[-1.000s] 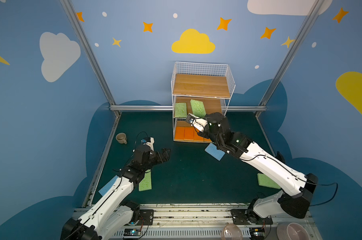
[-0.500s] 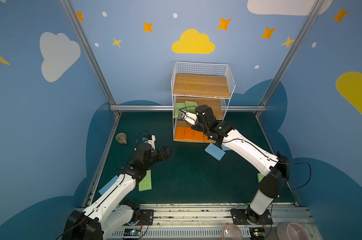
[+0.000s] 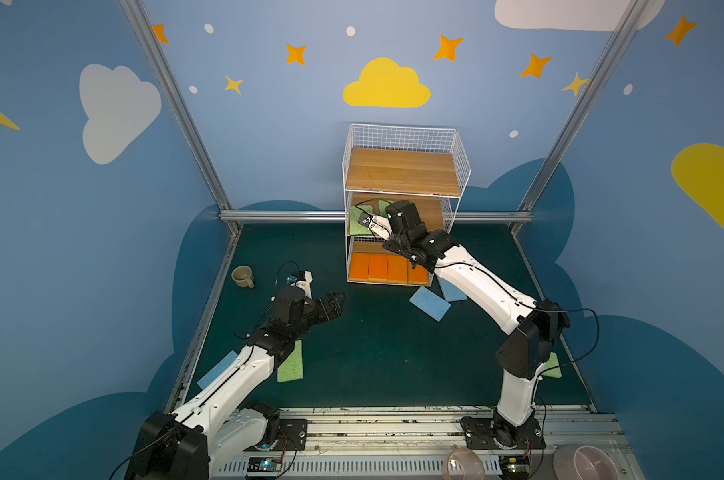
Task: Place and organize the cleaning sponges onto the shelf
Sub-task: 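Carry the green sponge to the middle board beside the other green sponge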
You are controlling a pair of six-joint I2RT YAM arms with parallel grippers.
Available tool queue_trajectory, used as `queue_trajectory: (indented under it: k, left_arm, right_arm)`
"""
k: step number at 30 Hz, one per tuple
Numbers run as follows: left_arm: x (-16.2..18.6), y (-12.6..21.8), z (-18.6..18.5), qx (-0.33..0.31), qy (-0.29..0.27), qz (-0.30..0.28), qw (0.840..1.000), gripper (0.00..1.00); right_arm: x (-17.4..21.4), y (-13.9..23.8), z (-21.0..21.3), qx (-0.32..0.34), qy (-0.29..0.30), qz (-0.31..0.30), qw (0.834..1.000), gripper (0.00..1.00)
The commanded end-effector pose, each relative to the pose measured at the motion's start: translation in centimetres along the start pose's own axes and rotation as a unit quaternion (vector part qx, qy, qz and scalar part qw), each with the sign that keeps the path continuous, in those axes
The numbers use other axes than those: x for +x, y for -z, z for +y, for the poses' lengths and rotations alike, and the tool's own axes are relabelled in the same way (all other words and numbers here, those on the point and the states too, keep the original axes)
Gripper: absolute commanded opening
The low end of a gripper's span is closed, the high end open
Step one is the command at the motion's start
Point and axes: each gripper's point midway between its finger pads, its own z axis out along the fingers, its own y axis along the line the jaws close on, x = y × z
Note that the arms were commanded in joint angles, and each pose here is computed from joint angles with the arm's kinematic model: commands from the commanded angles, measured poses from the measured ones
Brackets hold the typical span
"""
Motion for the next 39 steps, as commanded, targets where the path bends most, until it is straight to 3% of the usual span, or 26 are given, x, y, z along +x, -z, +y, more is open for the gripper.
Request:
queue_trajectory:
  k: [1, 23, 27, 33, 39]
  left_arm:
    - [-0.1, 0.0, 0.0, 0.003, -0.006, -0.005, 1.0, 1.0]
    - [-0.1, 0.5, 0.0, 0.003, -0.003, -0.006, 1.0, 1.0]
    - [-0.1, 0.7, 0.1, -0.003, -0.003, -0.007, 1.0, 1.0]
    - [0.1, 1.8, 1.4, -0.048, -0.002, 0.0, 0.999, 1.0]
    - [0.5, 4.3, 3.7, -0.134, 0.005, 0.021, 0.991, 1.0]
  right_arm:
    - [-0.2, -0.3, 0.7, -0.008, 0.017, 0.01, 1.0, 0.0]
    - [-3.1, -0.1, 3.4, -0.03, 0.036, -0.003, 0.999, 0.01]
    - [-3.0, 0.4, 3.2, -0.031, 0.027, 0.0, 0.999, 0.33]
    - [-3.1, 1.9, 2.4, -0.031, 0.013, -0.013, 0.999, 0.51]
    - [-4.0, 4.7, 0.8, -0.033, -0.024, -0.054, 0.998, 0.59]
